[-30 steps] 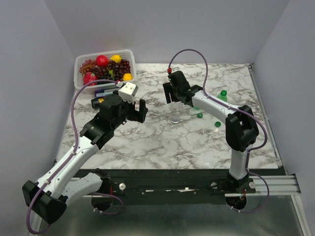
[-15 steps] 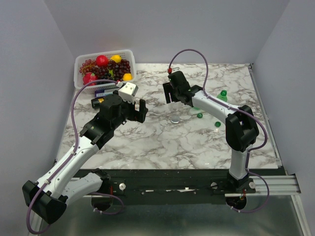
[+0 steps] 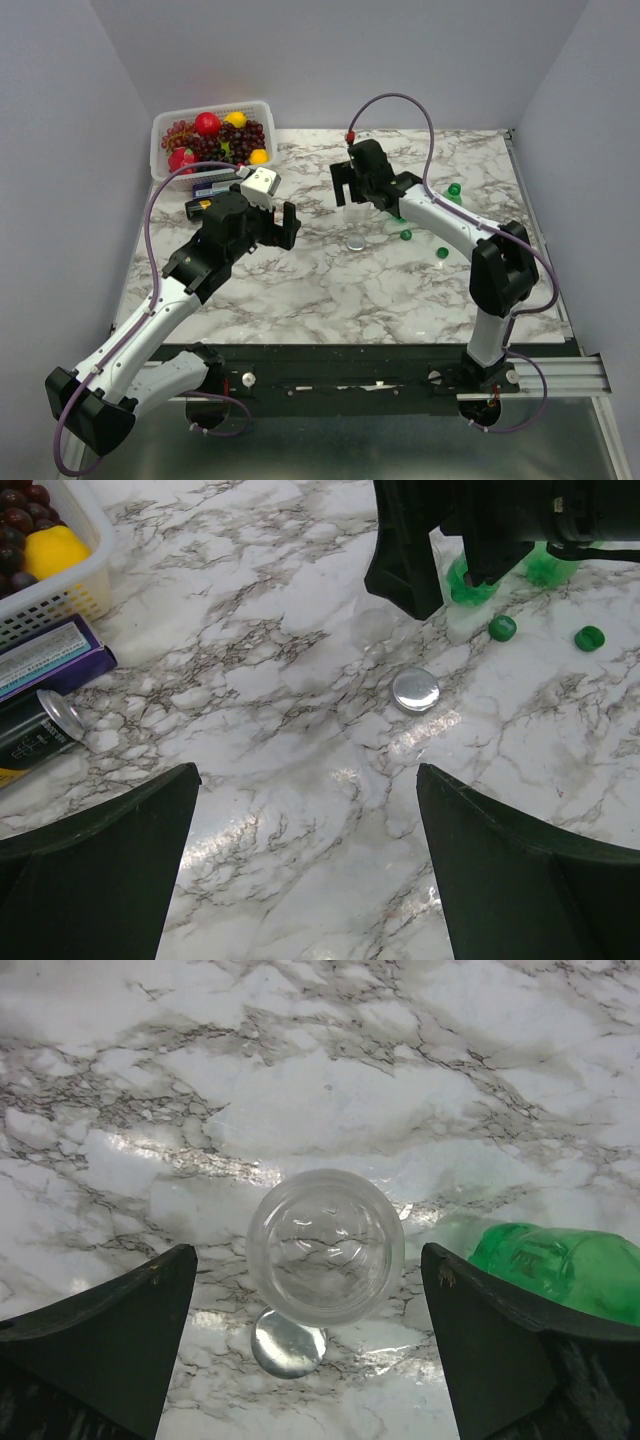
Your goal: Unscrew the bottle caps
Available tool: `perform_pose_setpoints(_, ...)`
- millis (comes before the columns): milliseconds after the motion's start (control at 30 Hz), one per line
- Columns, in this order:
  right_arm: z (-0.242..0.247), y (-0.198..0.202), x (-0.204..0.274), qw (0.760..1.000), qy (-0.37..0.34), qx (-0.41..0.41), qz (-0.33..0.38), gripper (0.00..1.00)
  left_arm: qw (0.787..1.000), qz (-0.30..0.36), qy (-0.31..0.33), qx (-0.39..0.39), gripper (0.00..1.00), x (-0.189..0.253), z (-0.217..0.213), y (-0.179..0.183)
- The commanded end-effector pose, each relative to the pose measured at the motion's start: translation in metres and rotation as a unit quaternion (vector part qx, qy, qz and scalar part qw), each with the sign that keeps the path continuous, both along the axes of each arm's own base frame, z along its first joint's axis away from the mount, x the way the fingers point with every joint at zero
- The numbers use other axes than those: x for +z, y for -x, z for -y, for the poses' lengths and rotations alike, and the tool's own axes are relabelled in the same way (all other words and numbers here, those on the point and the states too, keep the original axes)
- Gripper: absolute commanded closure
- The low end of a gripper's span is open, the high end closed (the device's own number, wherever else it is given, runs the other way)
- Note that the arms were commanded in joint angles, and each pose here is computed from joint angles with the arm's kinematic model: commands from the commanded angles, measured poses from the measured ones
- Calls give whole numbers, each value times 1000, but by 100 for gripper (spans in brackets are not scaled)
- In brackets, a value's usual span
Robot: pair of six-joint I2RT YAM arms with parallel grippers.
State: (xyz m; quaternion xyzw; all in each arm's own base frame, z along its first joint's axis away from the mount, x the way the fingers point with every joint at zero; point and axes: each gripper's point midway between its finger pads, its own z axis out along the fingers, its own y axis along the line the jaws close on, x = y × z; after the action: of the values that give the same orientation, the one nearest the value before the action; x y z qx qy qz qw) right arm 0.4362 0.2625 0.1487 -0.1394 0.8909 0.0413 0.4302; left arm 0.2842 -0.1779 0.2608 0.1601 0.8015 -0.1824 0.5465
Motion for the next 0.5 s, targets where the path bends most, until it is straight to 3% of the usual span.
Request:
perform_pose_setpoints(0, 5, 7, 38, 999, -27, 3, 29, 0, 1000, 15, 13, -6, 1, 13, 1, 1)
perform_pose_setpoints(300, 16, 30, 82, 991, -120, 23, 47, 0, 997, 9, 22, 68, 1, 13, -29, -16)
perform_pose_setpoints(467, 61, 43, 121, 981, -172, 3, 87, 0, 992, 21, 29, 119, 1, 21, -59, -25)
